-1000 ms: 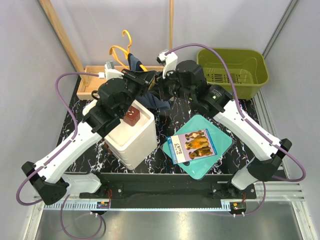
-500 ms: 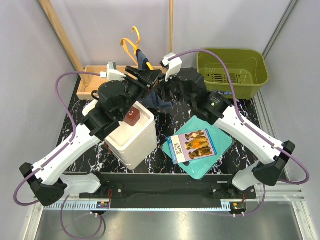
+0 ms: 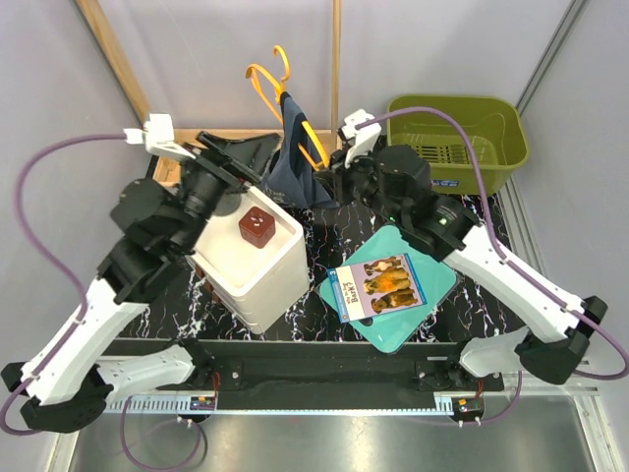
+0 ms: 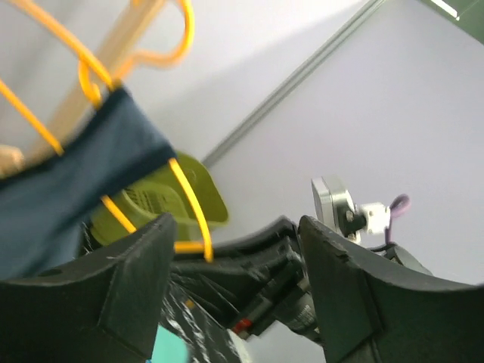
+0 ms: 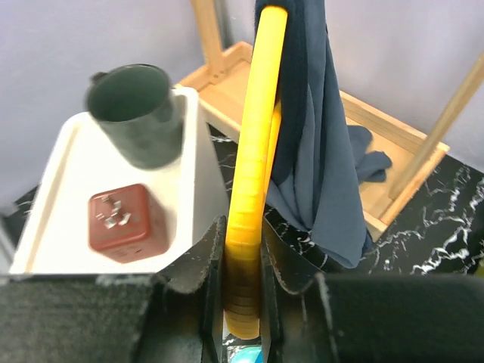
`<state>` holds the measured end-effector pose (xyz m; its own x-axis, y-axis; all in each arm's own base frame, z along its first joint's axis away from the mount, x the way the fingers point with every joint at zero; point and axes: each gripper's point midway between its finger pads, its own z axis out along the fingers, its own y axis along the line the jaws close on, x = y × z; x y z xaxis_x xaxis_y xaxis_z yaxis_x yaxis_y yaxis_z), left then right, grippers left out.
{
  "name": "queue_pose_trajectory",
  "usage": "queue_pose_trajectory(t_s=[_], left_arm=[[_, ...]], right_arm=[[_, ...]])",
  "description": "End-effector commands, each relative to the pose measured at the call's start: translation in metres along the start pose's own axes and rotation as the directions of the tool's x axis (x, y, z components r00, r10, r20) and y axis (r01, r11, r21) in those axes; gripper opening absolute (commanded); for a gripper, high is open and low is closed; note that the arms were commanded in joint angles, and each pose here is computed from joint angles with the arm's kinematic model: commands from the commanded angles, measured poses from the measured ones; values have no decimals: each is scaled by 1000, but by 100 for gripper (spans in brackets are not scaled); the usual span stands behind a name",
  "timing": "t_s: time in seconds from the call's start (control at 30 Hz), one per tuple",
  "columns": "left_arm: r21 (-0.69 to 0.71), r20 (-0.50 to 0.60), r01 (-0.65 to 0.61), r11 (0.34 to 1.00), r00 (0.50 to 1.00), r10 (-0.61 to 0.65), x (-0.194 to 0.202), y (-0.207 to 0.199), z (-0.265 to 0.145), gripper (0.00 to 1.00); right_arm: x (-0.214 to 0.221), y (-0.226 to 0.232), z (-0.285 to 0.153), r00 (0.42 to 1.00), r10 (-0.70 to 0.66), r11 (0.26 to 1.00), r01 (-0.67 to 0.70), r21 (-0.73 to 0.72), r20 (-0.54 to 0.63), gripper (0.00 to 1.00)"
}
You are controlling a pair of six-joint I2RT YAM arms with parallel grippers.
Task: Remove the tank top from the hanger
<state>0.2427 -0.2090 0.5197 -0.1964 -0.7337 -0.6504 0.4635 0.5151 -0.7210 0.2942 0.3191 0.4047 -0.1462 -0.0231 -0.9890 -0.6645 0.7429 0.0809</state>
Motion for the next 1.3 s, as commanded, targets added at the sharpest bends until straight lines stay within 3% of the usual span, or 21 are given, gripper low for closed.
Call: queue_pose_trajectory(t_s=[0.0,0.1,0.17,0.3,0.47,0.7,1.0,1.27], left_arm=[[-61,94,-283,957,953,288,-54,-5,-8,75],[-126,97,-325,937,936,338,-76,7,-1,77],[-56,63,-312,948,947,316,-72,-1,8,77],[28,9,-277,961,961,276,-67,-5,24,60],[193,-64,-306,932,944,323,-46,-24,28,59],[299,-76,-69,952,993,95,-45,-45,33,69],[230,-92,-46,972,993,68,-39,-28,49,68],[183,-130,-19,983,991,43,-30,-17,52,61]], right_arm=[[-49,21,-36,989,17,991,4,-137,148,0],[-49,35,-50,989,52,975,-21,-220,139,0],[-49,41,-58,988,76,966,-40,-256,131,0],[-44,48,-67,990,88,954,-53,-296,107,0],[-36,56,-74,992,109,936,-81,-342,63,0],[-21,54,-81,994,109,936,-93,-339,28,0],[-14,57,-86,995,96,929,-88,-358,4,0],[-21,51,-85,996,81,942,-67,-328,30,0]])
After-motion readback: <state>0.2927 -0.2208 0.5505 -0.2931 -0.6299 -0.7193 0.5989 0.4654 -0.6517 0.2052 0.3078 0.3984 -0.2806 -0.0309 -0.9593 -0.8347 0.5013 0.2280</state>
